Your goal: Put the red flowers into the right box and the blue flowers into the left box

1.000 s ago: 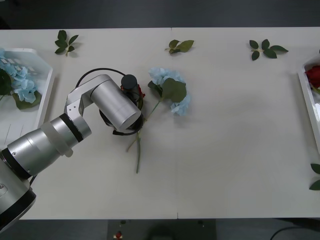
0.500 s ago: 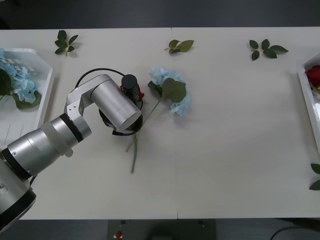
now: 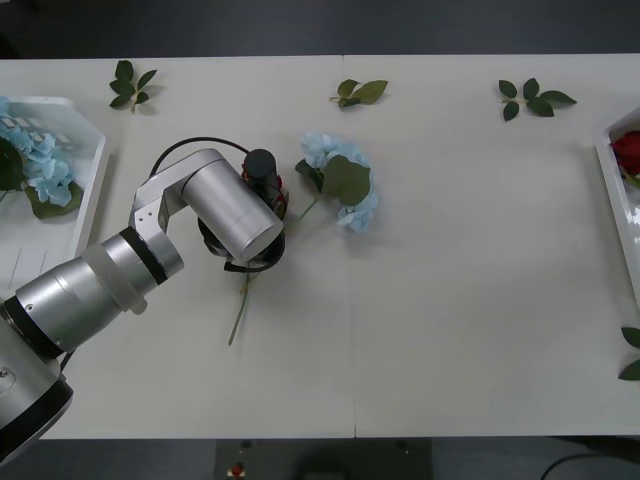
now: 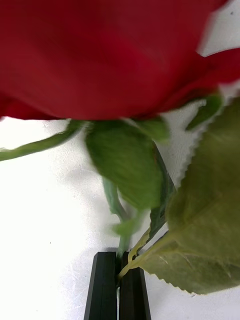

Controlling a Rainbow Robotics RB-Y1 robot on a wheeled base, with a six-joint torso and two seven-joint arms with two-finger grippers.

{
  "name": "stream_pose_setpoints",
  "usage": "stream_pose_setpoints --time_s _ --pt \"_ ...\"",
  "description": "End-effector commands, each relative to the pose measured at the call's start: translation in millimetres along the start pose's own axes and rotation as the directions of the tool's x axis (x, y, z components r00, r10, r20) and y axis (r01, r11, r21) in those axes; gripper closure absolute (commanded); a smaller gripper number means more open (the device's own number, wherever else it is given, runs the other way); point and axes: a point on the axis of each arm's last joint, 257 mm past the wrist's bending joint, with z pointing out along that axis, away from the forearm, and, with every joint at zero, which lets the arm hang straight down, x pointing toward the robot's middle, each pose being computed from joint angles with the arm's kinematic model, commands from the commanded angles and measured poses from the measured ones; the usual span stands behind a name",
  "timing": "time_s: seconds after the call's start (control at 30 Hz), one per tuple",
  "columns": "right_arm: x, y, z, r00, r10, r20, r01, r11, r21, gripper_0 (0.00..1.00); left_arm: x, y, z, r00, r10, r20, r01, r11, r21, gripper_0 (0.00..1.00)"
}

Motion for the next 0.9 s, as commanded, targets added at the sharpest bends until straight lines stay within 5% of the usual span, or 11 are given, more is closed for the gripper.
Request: stream_pose_setpoints --time_s 0.03,0.4,0.9 --pt "-5 -17 1 1.0 -0.017 0.008 0.017 1.0 0.024 1.0 -27 -11 -17 0.998 0.03 0.056 -0.03 1.0 0.008 1.0" --pt "7 -29 8 1.0 -0.006 0.002 0.006 0.999 0.047 0.96 -67 22 -45 0.989 -0.034 0.143 0.032 0.999 0.017 1.0" --pt "9 -15 11 1.0 0.028 0.0 -0.028 1.0 0.007 0.28 -103 57 -105 0.968 -0.029 0.25 0.014 0.998 0.064 1.0"
